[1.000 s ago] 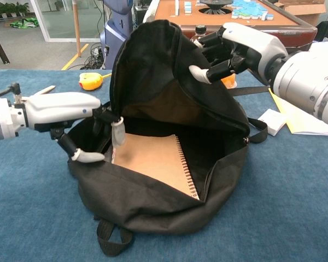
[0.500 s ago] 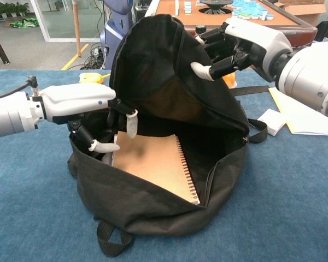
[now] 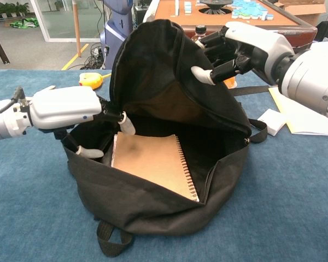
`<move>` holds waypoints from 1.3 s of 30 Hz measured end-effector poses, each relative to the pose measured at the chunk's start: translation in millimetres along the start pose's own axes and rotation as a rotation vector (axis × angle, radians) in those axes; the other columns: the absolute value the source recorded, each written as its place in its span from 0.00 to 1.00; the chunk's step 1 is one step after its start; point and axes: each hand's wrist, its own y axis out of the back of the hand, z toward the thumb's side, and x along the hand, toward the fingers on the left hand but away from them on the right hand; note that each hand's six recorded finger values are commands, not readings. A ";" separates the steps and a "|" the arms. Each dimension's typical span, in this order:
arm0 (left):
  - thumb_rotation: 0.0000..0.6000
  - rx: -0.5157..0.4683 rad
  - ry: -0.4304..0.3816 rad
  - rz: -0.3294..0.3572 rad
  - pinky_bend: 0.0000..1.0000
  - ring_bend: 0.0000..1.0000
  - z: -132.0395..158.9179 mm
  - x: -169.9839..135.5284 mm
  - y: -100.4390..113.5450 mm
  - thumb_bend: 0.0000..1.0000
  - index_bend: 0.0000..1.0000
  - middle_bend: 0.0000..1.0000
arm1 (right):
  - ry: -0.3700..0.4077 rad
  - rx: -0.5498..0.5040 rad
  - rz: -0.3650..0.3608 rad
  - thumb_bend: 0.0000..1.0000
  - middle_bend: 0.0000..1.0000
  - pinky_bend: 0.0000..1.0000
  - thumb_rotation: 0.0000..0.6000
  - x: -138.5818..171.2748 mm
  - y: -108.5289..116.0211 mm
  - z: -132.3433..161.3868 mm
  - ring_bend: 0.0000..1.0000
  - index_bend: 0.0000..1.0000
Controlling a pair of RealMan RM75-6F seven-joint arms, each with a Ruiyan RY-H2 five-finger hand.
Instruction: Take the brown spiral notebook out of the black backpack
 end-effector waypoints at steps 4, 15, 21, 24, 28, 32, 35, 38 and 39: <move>1.00 0.003 0.014 0.000 0.25 0.07 0.8 -3.7 -9.5 0.18 0.00 0.00 | 0.001 0.000 0.001 0.52 0.49 0.23 1.00 0.4 0.3 0.7 0.34 0.60; 1.00 0.026 0.024 -0.001 0.24 0.05 7.3 -0.6 -28.3 0.17 0.00 0.00 | -0.005 0.001 0.006 0.52 0.49 0.23 1.00 1.3 -0.7 -0.8 0.34 0.60; 1.00 0.052 0.019 -0.018 0.23 0.05 9.6 3.9 -36.3 0.17 0.00 0.00 | -0.009 0.003 0.008 0.52 0.49 0.23 1.00 1.6 -0.9 -2.3 0.34 0.60; 1.00 0.061 0.023 -0.031 0.23 0.05 9.1 5.1 -40.6 0.17 0.00 0.00 | -0.013 0.005 0.008 0.52 0.49 0.23 1.00 1.9 -0.6 -4.1 0.34 0.60; 1.00 0.020 0.035 -0.030 0.23 0.05 10.5 6.3 -44.0 0.17 0.00 0.00 | -0.018 0.006 0.006 0.52 0.49 0.23 1.00 1.6 0.0 -6.3 0.34 0.60; 1.00 -0.028 0.053 -0.017 0.22 0.05 13.3 11.1 -46.4 0.17 0.00 0.00 | -0.021 0.007 0.004 0.52 0.49 0.23 1.00 0.7 0.5 -7.7 0.34 0.60; 1.00 -0.058 0.063 -0.010 0.22 0.05 14.3 14.5 -47.0 0.16 0.00 0.00 | -0.024 0.009 0.004 0.52 0.49 0.23 1.00 0.1 0.4 -8.6 0.34 0.60; 1.00 -0.077 0.068 -0.007 0.22 0.05 16.5 19.3 -48.4 0.16 0.00 0.00 | -0.026 0.009 0.004 0.52 0.49 0.23 1.00 -0.5 0.0 -9.0 0.34 0.60; 1.00 -0.078 0.068 -0.007 0.22 0.05 17.2 20.5 -48.8 0.16 0.01 0.00 | -0.026 0.009 0.004 0.52 0.49 0.23 1.00 -0.7 -0.1 -9.1 0.34 0.60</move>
